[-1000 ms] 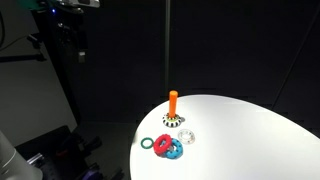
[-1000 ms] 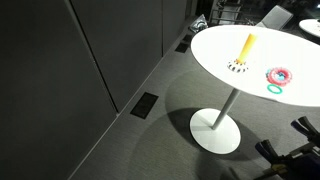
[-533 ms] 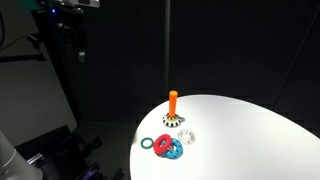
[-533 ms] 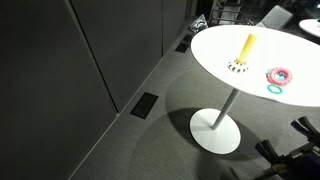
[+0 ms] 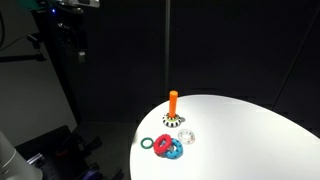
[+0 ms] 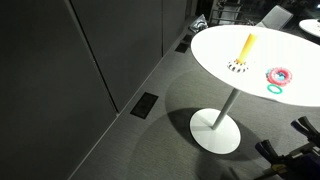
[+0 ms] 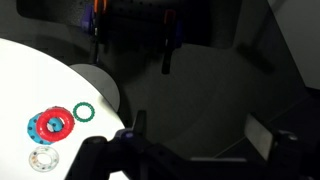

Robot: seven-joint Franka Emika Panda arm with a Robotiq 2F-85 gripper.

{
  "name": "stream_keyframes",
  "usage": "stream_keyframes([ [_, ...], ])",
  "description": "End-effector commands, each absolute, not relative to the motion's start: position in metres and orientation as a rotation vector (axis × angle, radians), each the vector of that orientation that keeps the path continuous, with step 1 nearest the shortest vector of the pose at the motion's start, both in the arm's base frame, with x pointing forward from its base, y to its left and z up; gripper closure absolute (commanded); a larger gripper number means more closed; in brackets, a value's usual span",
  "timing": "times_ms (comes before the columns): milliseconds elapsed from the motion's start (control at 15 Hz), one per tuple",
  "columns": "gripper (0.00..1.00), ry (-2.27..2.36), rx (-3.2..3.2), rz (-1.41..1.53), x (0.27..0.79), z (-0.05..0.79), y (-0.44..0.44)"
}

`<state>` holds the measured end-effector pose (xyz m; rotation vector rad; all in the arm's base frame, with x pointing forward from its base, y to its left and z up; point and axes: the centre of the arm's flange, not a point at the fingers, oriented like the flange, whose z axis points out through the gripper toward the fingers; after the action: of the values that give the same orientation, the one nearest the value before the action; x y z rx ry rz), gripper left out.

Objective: Remove the top two circular objects on the orange object then put the pink object

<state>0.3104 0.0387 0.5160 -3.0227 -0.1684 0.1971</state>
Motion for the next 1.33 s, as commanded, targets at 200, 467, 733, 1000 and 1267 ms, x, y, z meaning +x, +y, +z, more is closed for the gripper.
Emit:
stream_keyframes([
  [200,0.00,-0.168,-3.023,0.197,0.310,0.516,0.039],
  [467,0.00,-0.112,-3.016,0.179,0.336,0.527,0.025],
  [733,0.00,-0.046,-3.016,0.121,0.366,0.530,0.009],
  [1000,0.00,0.010,-3.020,0.060,0.403,0.525,-0.004],
  [1267,0.00,0.044,-3.060,0.002,0.441,0.507,-0.009],
])
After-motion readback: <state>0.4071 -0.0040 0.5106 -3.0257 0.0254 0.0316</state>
